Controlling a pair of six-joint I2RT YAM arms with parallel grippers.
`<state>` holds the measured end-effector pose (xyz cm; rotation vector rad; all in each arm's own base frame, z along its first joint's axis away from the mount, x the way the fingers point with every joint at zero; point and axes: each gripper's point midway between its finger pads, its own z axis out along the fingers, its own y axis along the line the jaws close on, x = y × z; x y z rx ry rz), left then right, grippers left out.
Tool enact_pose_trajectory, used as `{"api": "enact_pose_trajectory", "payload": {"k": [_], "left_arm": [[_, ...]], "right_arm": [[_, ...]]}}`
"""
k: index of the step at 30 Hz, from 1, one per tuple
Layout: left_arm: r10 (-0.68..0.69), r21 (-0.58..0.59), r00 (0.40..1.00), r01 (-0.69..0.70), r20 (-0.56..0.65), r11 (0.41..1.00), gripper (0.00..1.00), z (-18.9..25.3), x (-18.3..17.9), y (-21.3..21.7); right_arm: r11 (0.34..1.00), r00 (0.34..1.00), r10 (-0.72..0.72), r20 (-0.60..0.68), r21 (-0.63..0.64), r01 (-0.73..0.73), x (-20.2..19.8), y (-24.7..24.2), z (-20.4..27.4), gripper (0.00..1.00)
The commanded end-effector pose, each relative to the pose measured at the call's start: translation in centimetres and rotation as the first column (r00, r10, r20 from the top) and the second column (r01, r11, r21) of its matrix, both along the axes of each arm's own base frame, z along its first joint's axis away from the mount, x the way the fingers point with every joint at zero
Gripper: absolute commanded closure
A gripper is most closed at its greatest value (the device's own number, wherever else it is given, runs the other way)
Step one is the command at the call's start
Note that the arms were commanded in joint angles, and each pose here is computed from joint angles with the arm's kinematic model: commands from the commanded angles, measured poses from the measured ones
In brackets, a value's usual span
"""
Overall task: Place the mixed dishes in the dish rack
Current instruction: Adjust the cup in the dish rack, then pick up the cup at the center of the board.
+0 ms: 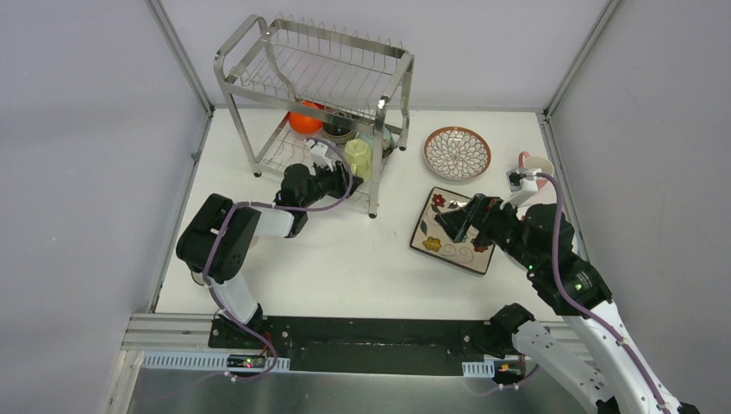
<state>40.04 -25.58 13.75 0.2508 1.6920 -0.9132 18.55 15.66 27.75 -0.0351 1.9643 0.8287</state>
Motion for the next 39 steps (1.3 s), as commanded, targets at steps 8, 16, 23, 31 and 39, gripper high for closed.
{"api": "enact_pose_trajectory", "payload": {"k": [8, 16, 23, 31, 39], "left_arm": [[0.088, 0.055, 0.995, -0.09, 0.036, 0.994, 0.41, 3.5, 0.2, 2.0], [0.318, 0.21, 0.946, -0.299, -0.065, 0.931, 0.25, 3.2, -0.1, 6.7], [0.542, 0.269, 0.827, -0.493, -0.153, 0.828, 0.01, 5.0, -2.1, 11.6], [0.796, 0.43, 0.572, -0.679, -0.197, 0.595, 0.01, 5.9, -4.5, 17.9], [0.884, 0.481, 0.403, -0.742, -0.237, 0.468, 0.03, 6.6, -6.2, 21.4]], "right_arm": [[1.0, 0.999, 0.013, 0.037, 0.02, -0.014, 0.5, 0.5, 1.5, 0.0], [1.0, 0.999, 0.008, 0.046, 0.022, -0.009, 0.0, 0.1, 2.1, 0.0], [0.999, 0.999, 0.004, 0.041, 0.048, -0.005, -0.1, 0.2, 2.2, 0.0], [0.998, 1.0, 0.004, 0.016, 0.055, -0.005, -0.2, 0.4, 1.5, 0.0], [0.998, 1.0, 0.003, 0.019, 0.062, -0.005, 0.0, 0.5, 2.1, 0.0]]}}
